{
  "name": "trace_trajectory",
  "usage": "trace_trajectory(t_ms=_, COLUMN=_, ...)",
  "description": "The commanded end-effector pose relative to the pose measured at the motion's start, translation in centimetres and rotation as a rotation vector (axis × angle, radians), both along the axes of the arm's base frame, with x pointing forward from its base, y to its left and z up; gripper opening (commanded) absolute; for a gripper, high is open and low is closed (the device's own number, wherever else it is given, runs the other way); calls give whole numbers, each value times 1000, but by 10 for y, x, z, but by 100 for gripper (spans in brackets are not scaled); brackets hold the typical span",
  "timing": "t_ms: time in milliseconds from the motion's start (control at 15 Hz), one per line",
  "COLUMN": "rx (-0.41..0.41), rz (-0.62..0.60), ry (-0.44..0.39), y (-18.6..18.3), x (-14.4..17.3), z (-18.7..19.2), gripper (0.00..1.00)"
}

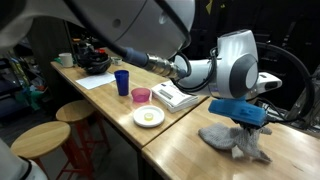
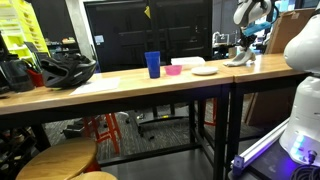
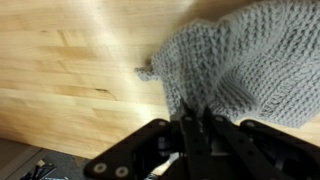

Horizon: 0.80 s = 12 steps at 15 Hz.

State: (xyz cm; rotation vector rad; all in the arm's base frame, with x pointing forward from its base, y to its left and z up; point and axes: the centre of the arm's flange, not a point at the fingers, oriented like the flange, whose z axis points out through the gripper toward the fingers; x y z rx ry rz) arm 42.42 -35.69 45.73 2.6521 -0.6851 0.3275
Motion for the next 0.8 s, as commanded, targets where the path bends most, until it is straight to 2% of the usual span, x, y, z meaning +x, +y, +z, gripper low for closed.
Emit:
trace_trajectory(t_ms=0, rx=-2, rz=-8, ry=-1, y=-5, x=-4, z=2, gripper=9)
trace_trajectory(t_ms=133, rx=-3, rz=-9, ry=0, y=-7, x=-5, z=2, gripper=9)
trace_trajectory(t_ms=200, rx=4, rz=-1, ry=-4, y=-5, x=-4, z=2, gripper=2)
trace_trajectory(t_ms=400, rx=12, rz=-4, ry=-7, y=1, x=-4, z=2, gripper=2)
trace_trajectory(t_ms=467, rx=15, rz=-3, ry=-5, y=2, x=-5, z=2, gripper=34)
trace_trajectory(t_ms=600, rx=15, rz=-5, ry=-9, y=4, x=-6, z=3, gripper=39)
trace_trajectory(t_ms=733, rx=17, rz=-5, ry=-8, y=6, x=-8, z=4, gripper=52)
